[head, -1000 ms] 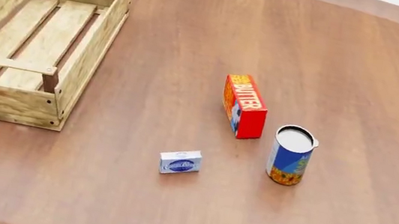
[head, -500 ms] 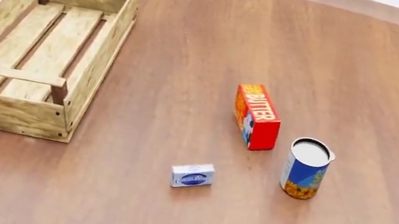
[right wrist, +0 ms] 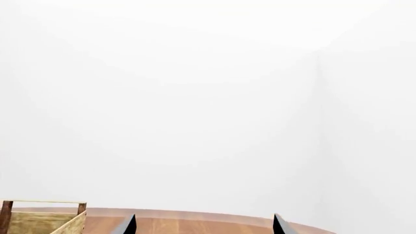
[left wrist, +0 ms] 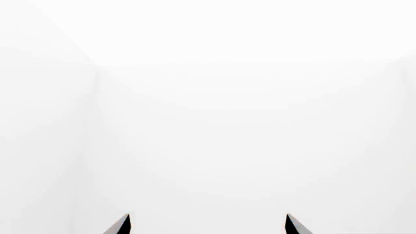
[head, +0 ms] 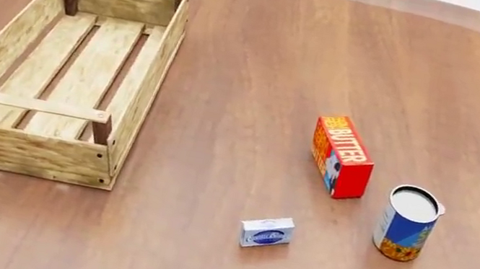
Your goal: Pick up the cream cheese and put it in the tray.
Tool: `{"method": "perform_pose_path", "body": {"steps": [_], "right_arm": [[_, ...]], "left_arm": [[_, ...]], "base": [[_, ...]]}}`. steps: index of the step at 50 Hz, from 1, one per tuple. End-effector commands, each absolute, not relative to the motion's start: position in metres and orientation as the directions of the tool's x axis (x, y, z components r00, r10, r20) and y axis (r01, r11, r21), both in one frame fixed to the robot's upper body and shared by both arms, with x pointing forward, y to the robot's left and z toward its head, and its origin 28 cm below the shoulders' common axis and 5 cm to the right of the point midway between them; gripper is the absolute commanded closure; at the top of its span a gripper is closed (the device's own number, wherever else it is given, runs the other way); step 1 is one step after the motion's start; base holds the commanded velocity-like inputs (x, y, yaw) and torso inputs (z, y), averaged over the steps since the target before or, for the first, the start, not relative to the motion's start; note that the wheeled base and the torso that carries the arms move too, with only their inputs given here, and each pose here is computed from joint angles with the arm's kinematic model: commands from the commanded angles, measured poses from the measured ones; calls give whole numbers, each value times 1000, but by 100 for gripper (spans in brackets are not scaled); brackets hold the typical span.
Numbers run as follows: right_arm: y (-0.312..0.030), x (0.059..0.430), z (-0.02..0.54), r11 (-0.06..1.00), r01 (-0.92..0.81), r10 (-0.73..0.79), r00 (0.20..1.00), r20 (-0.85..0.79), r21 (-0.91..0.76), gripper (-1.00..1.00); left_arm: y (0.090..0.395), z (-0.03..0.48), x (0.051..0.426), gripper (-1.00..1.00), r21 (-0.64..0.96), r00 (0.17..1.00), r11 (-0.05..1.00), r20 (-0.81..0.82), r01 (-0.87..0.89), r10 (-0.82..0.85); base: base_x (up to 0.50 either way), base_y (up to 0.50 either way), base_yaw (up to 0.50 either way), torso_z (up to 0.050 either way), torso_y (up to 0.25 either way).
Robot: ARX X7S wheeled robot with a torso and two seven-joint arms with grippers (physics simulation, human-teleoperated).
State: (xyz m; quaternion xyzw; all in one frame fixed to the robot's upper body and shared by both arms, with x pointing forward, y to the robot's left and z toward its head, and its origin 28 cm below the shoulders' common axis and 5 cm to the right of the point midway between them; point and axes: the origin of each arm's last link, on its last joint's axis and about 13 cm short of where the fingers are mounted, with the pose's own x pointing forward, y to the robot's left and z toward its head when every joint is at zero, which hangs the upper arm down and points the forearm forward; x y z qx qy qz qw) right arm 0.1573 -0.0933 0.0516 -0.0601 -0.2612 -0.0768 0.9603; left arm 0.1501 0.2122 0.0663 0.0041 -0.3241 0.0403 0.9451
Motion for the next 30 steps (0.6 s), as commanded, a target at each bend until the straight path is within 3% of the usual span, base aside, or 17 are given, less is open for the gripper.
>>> {"method": "perform_pose_path", "body": {"steps": [1,30], "right_arm": [[-93,157,51,980,180,-114,851,513,-82,-100],[-91,157,52,980,178,-106,851,515,-92,-100]], "left_arm": [[212,67,150,-100,-16,788,997,612,-81,74],[214,68,149,-100,-16,784,996,616,-84,77]], "base": [[90,188,0,0,0],[89,189,0,0,0]]}}
